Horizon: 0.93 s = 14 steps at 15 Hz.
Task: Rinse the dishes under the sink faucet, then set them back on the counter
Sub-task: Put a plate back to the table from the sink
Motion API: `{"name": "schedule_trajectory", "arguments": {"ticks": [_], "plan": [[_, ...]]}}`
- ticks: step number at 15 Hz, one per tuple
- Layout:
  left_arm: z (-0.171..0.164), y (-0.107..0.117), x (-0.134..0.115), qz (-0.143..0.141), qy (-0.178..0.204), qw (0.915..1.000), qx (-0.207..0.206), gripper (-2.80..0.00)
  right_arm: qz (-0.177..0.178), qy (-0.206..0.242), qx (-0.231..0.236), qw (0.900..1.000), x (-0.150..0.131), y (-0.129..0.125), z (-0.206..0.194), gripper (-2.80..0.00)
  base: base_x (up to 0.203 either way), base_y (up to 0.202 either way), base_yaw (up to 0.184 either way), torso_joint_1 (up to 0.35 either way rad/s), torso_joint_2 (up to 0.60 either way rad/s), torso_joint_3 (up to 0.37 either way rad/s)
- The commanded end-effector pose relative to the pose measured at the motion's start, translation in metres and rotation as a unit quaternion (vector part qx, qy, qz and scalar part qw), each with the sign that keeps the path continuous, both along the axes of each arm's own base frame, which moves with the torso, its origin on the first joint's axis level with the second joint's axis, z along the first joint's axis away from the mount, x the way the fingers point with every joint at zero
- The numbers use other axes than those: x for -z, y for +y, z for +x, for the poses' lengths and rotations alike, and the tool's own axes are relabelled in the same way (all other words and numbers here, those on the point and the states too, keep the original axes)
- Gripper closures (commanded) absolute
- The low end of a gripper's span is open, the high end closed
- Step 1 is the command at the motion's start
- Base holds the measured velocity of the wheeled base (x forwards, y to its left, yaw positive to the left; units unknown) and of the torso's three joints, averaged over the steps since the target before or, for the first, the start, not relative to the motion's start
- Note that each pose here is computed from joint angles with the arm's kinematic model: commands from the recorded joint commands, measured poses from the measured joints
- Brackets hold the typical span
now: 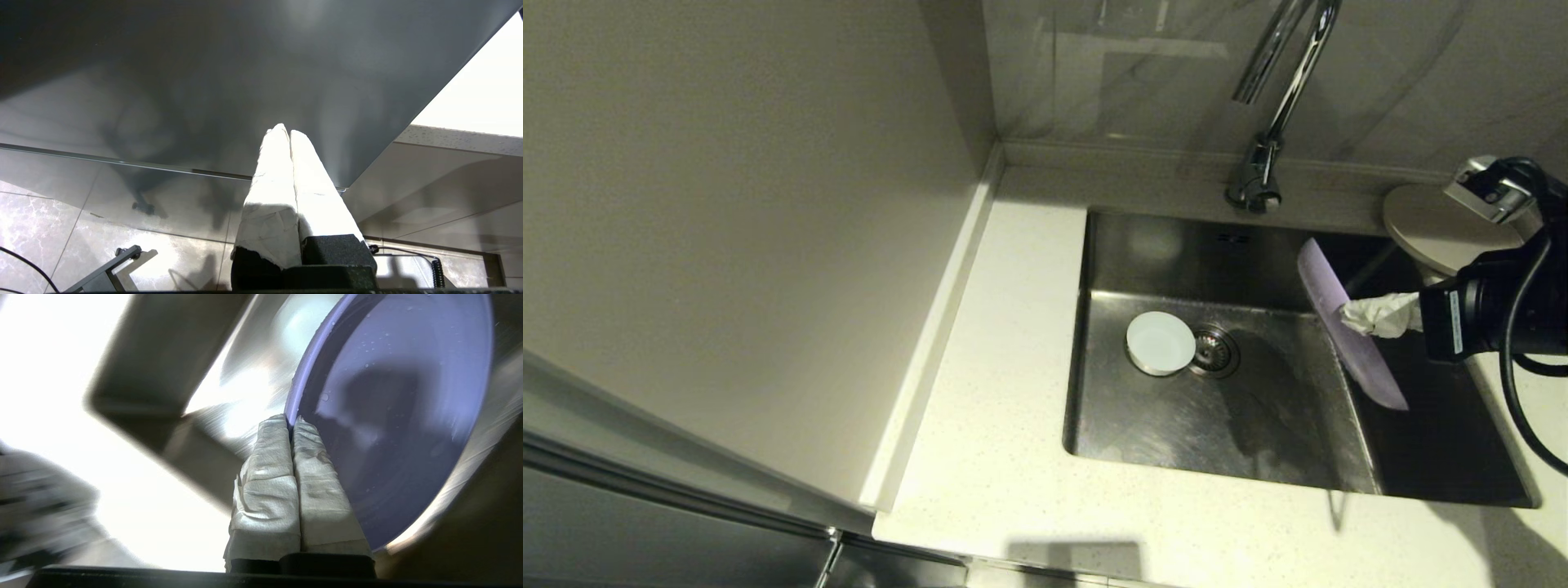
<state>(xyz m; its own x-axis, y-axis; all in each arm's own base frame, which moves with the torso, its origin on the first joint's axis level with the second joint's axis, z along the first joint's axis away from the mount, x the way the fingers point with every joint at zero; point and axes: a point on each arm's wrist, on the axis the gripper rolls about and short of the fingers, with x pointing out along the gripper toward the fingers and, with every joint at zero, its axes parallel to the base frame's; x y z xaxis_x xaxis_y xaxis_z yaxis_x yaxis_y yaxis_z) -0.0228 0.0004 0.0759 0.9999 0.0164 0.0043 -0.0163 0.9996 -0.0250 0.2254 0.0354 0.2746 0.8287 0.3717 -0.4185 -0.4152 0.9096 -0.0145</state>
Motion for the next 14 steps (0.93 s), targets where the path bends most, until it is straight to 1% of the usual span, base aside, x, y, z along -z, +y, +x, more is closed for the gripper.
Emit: {"name": "schedule_trajectory", "arguments": {"ticks": [1,2,4,5,6,7,8,9,10,12,14], "plan": [[0.0,0.0,0.0,-0.001,-0.002,1.0,0.0,0.0,-0.059,-0.089,-0.013,0.994,-0.005,-0.007,-0.014,0.0,0.0,0.0,0.0,0.0,0.0,0.0],[0.0,0.0,0.0,0.0,-0.002,1.0,0.0,0.0,-0.088,-0.111,-0.019,0.99,-0.006,-0.01,-0.02,0.0,0.0,0.0,0.0,0.0,0.0,0.0],[0.0,0.0,0.0,-0.001,-0.002,1.0,0.0,0.0,-0.136,-0.135,-0.036,0.981,-0.003,-0.012,-0.033,0.0,0.0,0.0,0.0,0.0,0.0,0.0],[0.0,0.0,0.0,0.0,-0.002,1.0,0.0,0.0,-0.164,-0.154,-0.044,0.973,-0.002,-0.013,-0.036,0.0,0.0,0.0,0.0,0.0,0.0,0.0],[0.0,0.0,0.0,0.0,-0.002,1.0,0.0,0.0,-0.187,-0.174,-0.044,0.966,0.0,-0.015,-0.037,0.0,0.0,0.0,0.0,0.0,0.0,0.0],[0.0,0.0,0.0,-0.001,-0.002,1.0,0.0,0.0,-0.217,-0.197,-0.034,0.955,0.002,-0.02,-0.038,0.0,0.0,0.0,0.0,0.0,0.0,0.0],[0.0,0.0,0.0,0.0,-0.002,1.0,0.0,0.0,-0.239,-0.209,-0.022,0.948,0.003,-0.025,-0.041,0.0,0.0,0.0,0.0,0.0,0.0,0.0],[0.0,0.0,0.0,-0.001,-0.002,1.0,0.0,0.0,-0.25,-0.211,-0.012,0.945,0.004,-0.028,-0.047,0.0,0.0,0.0,0.0,0.0,0.0,0.0],[0.0,0.0,0.0,0.0,-0.002,1.0,0.0,0.0,-0.257,-0.204,-0.006,0.945,0.009,-0.029,-0.052,0.0,0.0,0.0,0.0,0.0,0.0,0.0],[0.0,0.0,0.0,-0.001,-0.002,1.0,0.0,0.0,-0.263,-0.178,0.005,0.948,0.023,-0.032,-0.054,0.0,0.0,0.0,0.0,0.0,0.0,0.0],[0.0,0.0,0.0,-0.001,-0.002,1.0,0.0,0.0,-0.272,-0.147,0.026,0.951,0.035,-0.038,-0.05,0.0,0.0,0.0,0.0,0.0,0.0,0.0]]}}
